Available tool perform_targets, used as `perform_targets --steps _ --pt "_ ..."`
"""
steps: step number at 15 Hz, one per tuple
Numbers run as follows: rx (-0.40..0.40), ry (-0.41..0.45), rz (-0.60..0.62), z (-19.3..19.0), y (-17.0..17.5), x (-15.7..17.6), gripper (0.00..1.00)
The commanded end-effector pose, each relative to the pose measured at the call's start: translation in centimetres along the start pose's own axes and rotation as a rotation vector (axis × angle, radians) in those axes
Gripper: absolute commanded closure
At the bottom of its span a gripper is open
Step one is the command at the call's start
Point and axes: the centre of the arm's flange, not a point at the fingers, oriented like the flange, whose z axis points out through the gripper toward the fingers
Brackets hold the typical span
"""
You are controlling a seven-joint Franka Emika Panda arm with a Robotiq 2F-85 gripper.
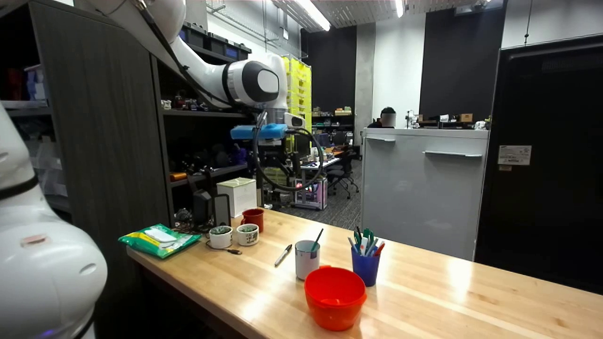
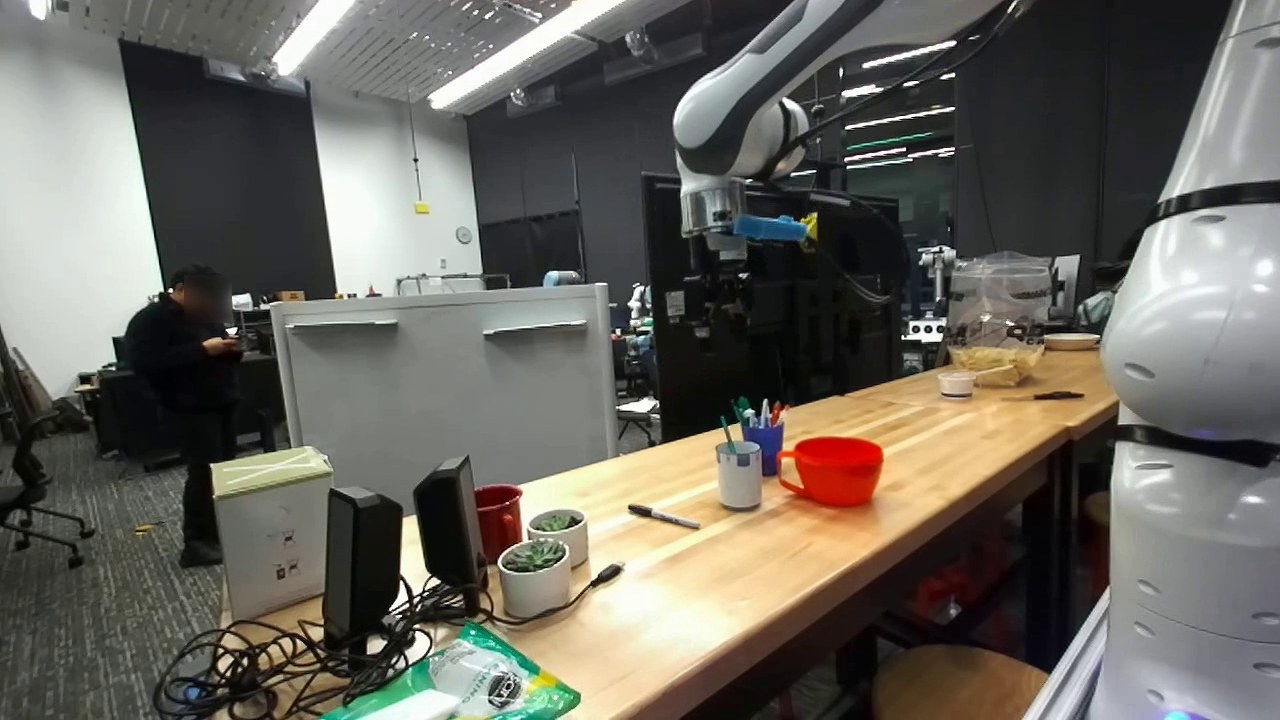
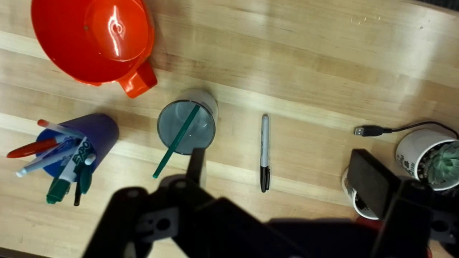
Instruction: Remove the black pen from the orange mug and put it on the table.
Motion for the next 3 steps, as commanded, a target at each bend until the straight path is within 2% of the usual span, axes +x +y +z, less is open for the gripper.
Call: perform_targets --steps 1,2,3 --pt "0.070 0.030 -0.077 -2.6 2.7 -2.0 0.00" --pt "0.033 0.019 -0.038 -1.2 1.5 -0.8 0.00" --pt "0.046 0.028 -0.051 -1.6 2.2 -1.1 0.00"
